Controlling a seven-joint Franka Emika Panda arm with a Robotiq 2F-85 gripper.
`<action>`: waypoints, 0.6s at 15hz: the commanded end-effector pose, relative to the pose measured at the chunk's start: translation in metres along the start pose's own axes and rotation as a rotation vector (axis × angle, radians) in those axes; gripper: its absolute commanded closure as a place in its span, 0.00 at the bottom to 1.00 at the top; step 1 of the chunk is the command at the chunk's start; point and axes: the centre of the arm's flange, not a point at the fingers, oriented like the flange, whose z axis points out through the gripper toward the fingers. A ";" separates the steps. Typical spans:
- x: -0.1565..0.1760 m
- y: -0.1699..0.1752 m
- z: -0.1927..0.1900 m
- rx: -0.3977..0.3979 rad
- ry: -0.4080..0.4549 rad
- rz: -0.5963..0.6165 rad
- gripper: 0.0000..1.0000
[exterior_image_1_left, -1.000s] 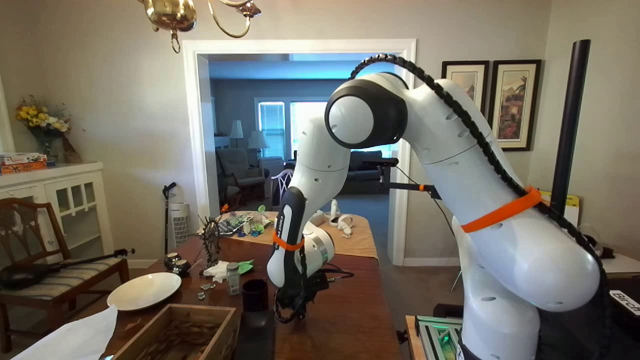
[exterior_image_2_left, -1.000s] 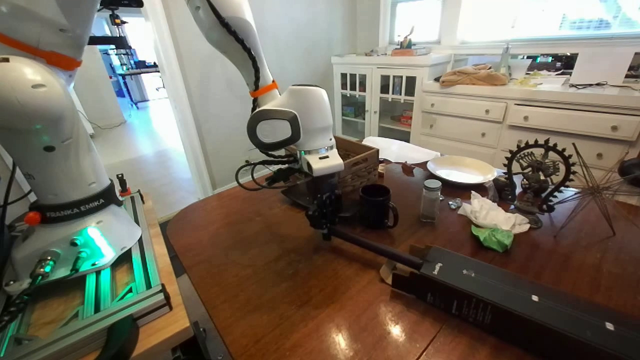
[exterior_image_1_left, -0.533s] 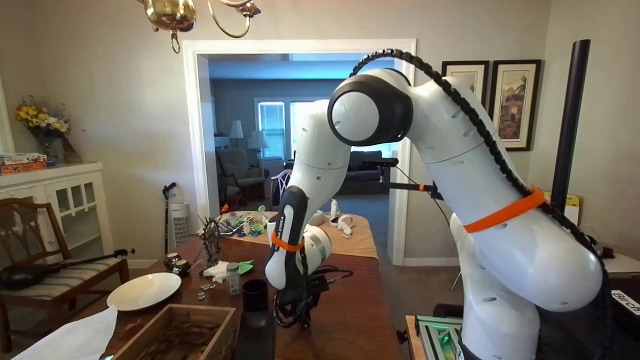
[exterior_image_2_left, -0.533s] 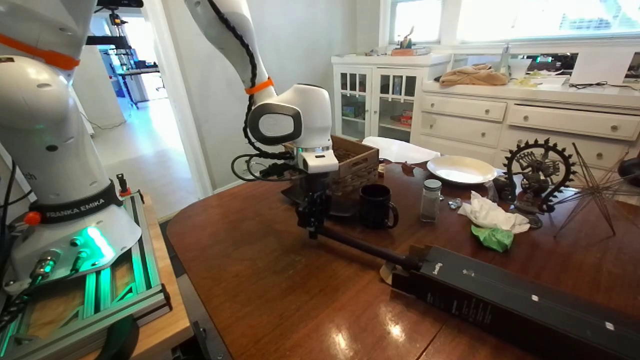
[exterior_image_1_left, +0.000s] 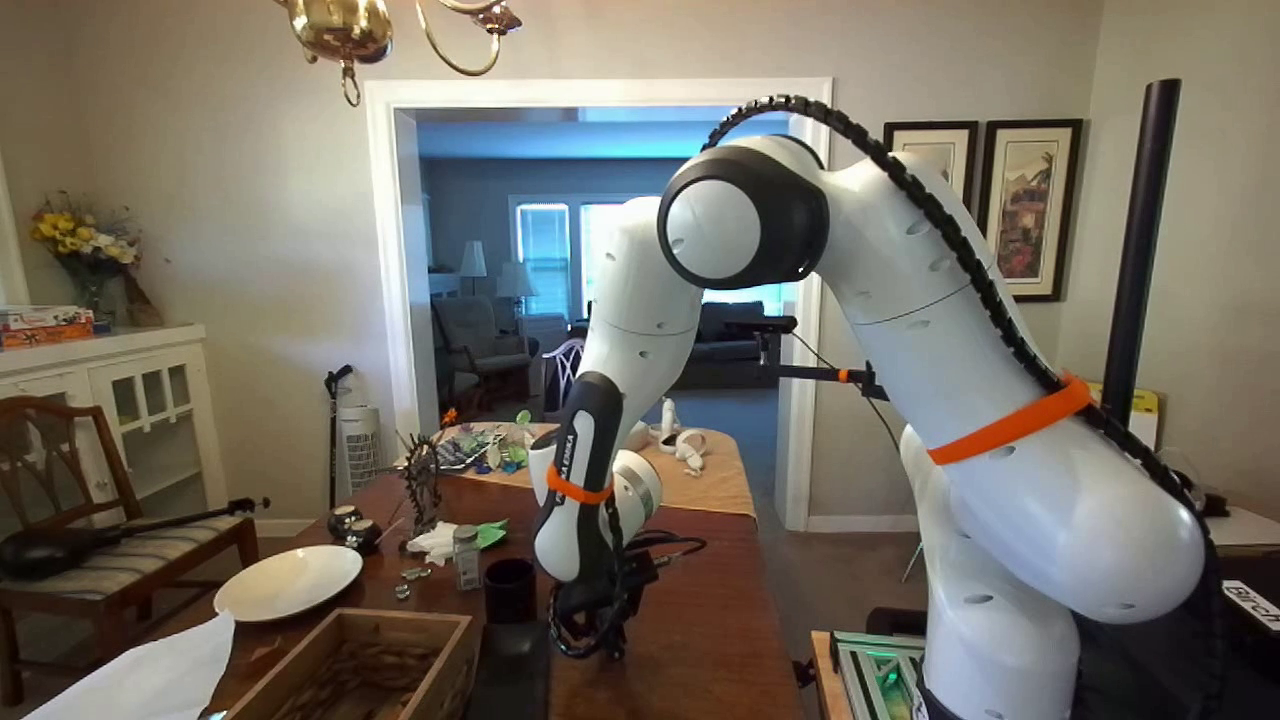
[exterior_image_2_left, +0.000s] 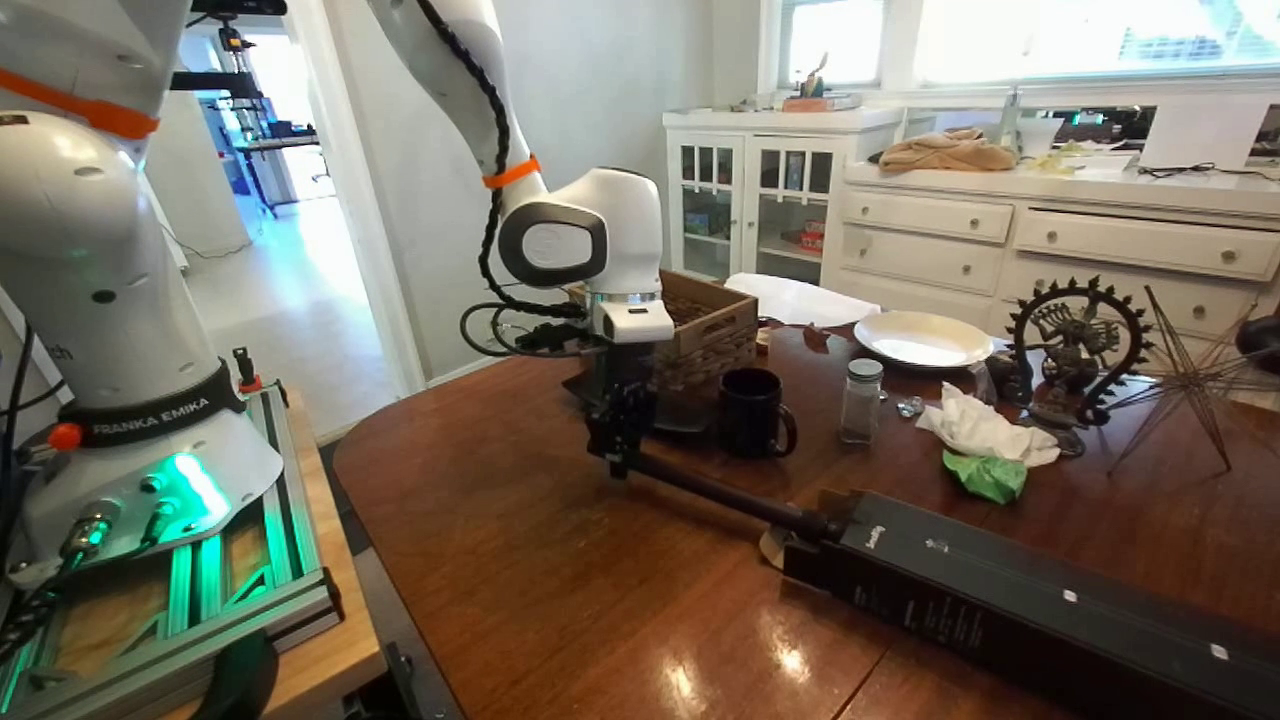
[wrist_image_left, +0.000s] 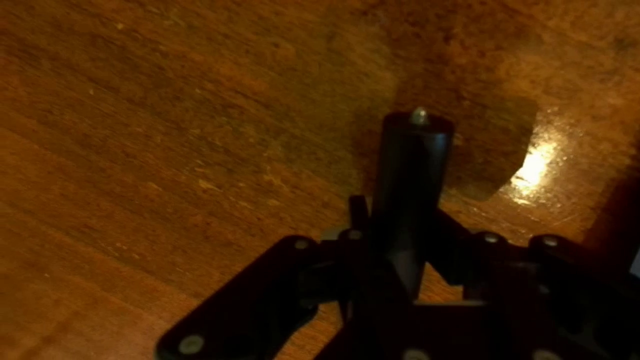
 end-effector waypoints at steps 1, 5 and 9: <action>-0.008 0.002 -0.006 -0.023 -0.001 -0.014 0.55; -0.008 0.001 -0.005 -0.035 0.010 -0.035 0.43; 0.000 0.003 -0.008 -0.027 0.047 -0.028 0.08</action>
